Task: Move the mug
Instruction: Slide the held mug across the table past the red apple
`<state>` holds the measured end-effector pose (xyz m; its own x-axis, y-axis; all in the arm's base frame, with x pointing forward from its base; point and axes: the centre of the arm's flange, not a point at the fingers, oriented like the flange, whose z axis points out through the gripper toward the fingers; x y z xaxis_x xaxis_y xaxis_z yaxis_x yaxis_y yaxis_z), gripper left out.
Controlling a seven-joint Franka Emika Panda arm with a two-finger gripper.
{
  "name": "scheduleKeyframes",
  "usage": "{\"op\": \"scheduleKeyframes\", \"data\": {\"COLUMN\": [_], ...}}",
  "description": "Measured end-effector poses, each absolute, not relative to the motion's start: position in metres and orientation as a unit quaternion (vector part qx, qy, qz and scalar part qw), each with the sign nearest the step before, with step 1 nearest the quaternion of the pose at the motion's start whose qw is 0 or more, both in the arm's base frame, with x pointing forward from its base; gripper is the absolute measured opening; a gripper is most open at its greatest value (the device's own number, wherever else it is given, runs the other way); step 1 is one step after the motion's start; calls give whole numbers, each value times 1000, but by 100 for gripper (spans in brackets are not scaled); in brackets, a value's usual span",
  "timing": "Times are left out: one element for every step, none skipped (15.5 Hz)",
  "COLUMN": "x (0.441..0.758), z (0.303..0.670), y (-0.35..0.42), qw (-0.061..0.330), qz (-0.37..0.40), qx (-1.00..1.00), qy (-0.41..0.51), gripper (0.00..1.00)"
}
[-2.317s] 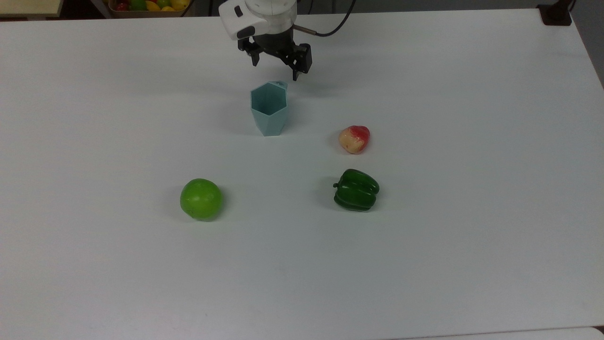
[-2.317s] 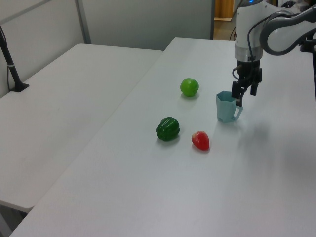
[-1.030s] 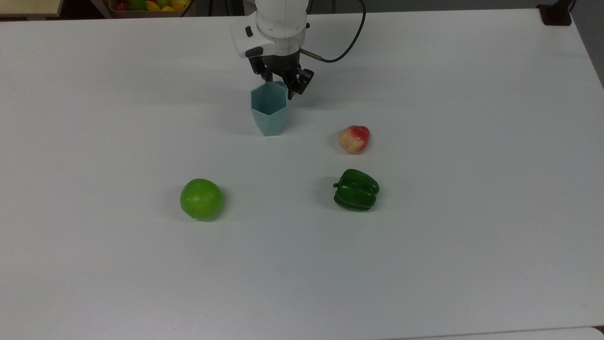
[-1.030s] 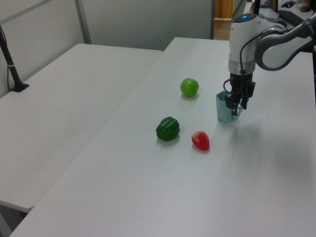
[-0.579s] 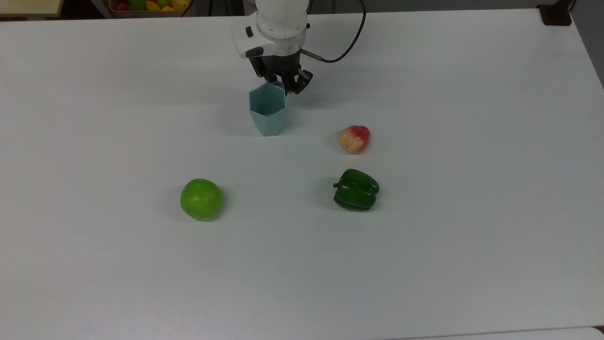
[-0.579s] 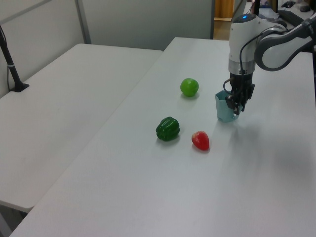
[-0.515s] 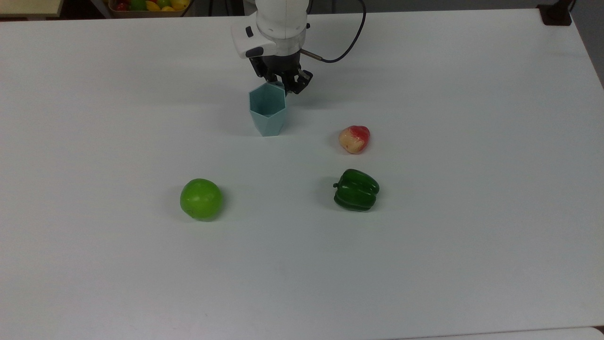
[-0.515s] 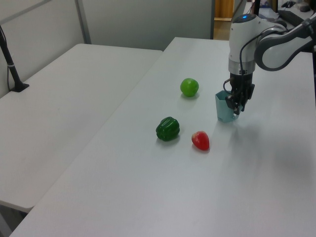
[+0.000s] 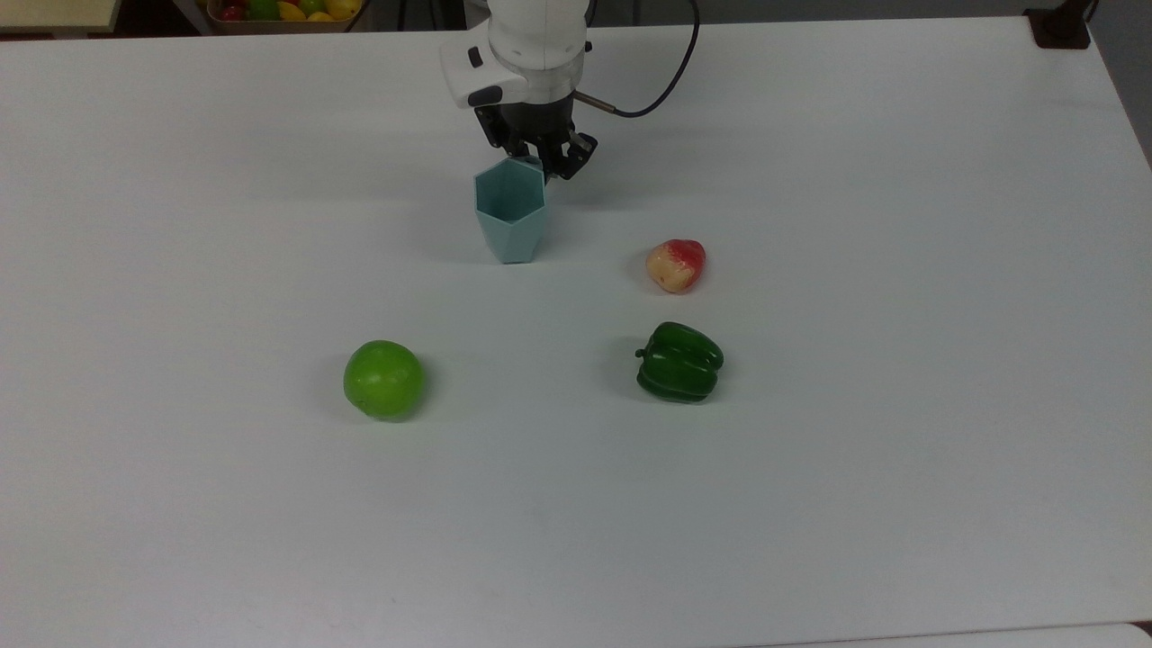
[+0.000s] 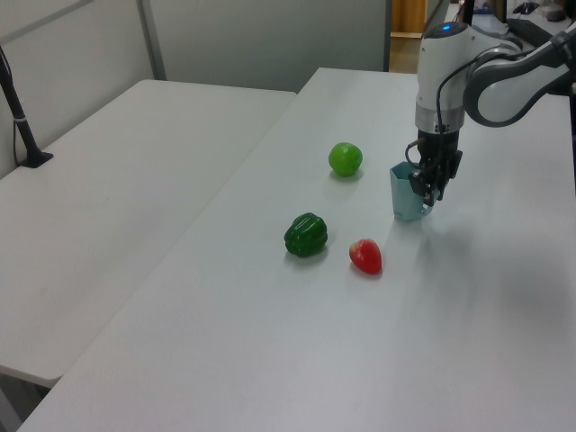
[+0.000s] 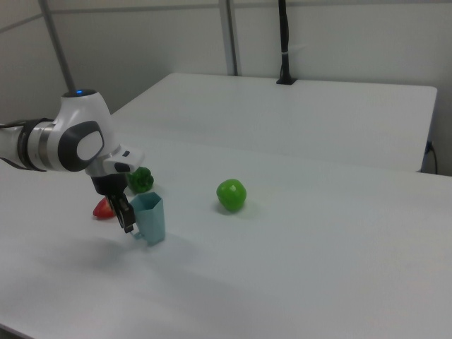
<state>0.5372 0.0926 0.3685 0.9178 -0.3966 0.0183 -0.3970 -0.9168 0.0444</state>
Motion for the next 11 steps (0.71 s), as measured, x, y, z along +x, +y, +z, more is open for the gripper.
{"op": "scheduleKeyframes", "data": {"x": [538,539,539,538,536,534,532,529,525,521,515], "z": [375,382,392,403,414,424,434,442,447,449,451], "y": [93,92,92,91,91,92,93,98,107,119,134], "qw": [22,20,17,15,12,9,7,5,4,4,6], "qz": [11,18,27,36,46,56,64,71,74,73,68], "qx": [979,979,979,979,979,979,979,980,982,984,987], "qy": [-203,-203,-203,-201,-198,-195,-191,-184,-174,-162,-148], "gripper": [28,28,28,28,28,28,28,28,28,28,28]}}
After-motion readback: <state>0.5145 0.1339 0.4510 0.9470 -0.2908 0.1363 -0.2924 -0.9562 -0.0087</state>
